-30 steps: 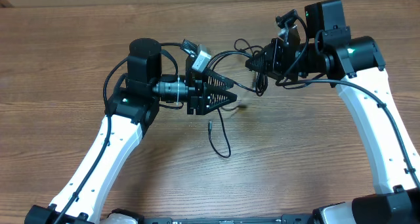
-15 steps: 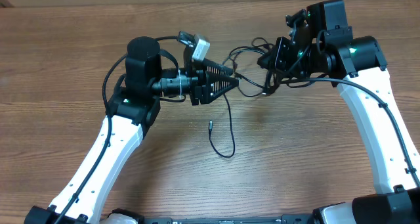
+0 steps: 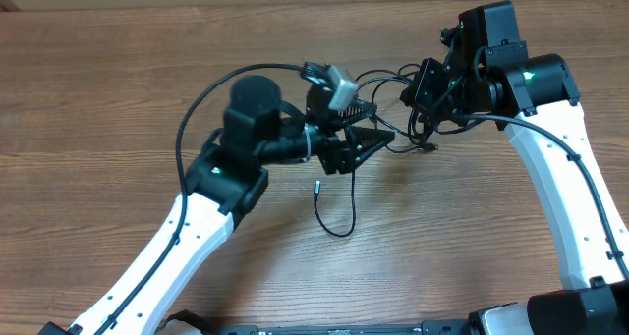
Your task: Untangle cables
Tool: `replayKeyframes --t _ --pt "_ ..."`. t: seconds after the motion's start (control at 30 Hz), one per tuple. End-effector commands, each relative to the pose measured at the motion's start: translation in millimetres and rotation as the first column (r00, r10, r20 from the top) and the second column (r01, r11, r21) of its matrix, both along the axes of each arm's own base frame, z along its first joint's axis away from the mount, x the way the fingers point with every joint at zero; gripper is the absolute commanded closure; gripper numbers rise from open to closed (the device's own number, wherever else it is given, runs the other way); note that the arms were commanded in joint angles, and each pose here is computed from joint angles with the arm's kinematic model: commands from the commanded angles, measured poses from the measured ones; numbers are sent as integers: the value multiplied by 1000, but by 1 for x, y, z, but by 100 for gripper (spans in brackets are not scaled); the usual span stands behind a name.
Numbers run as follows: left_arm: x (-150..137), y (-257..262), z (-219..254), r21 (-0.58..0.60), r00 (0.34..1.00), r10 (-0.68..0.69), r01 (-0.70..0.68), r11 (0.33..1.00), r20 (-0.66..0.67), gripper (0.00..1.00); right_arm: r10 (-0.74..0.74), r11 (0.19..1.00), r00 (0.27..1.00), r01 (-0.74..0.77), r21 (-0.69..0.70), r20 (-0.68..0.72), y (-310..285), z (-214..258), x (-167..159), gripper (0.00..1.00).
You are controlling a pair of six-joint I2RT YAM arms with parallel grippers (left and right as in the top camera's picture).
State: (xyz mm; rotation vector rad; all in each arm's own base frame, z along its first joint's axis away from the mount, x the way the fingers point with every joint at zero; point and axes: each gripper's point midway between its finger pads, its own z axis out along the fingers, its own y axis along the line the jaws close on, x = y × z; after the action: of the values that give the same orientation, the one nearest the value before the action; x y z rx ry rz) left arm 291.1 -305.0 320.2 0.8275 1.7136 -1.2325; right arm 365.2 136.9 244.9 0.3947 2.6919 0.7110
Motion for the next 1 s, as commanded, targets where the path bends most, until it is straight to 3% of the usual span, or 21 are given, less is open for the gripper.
replayKeyframes --t 0.0,0.3,0.97 --pt "14 -2 2 50 986 98 -105 993 133 35 -19 1000 999 19 4 32 -4 15 -1 96" --pt "12 -17 -21 118 987 99 -114 986 128 36 49 995 999 -51 86 19 13 20 -9 96" --pt "12 -18 -31 141 990 93 -107 984 105 37 169 981 985 -172 89 39 56 23 -26 96"
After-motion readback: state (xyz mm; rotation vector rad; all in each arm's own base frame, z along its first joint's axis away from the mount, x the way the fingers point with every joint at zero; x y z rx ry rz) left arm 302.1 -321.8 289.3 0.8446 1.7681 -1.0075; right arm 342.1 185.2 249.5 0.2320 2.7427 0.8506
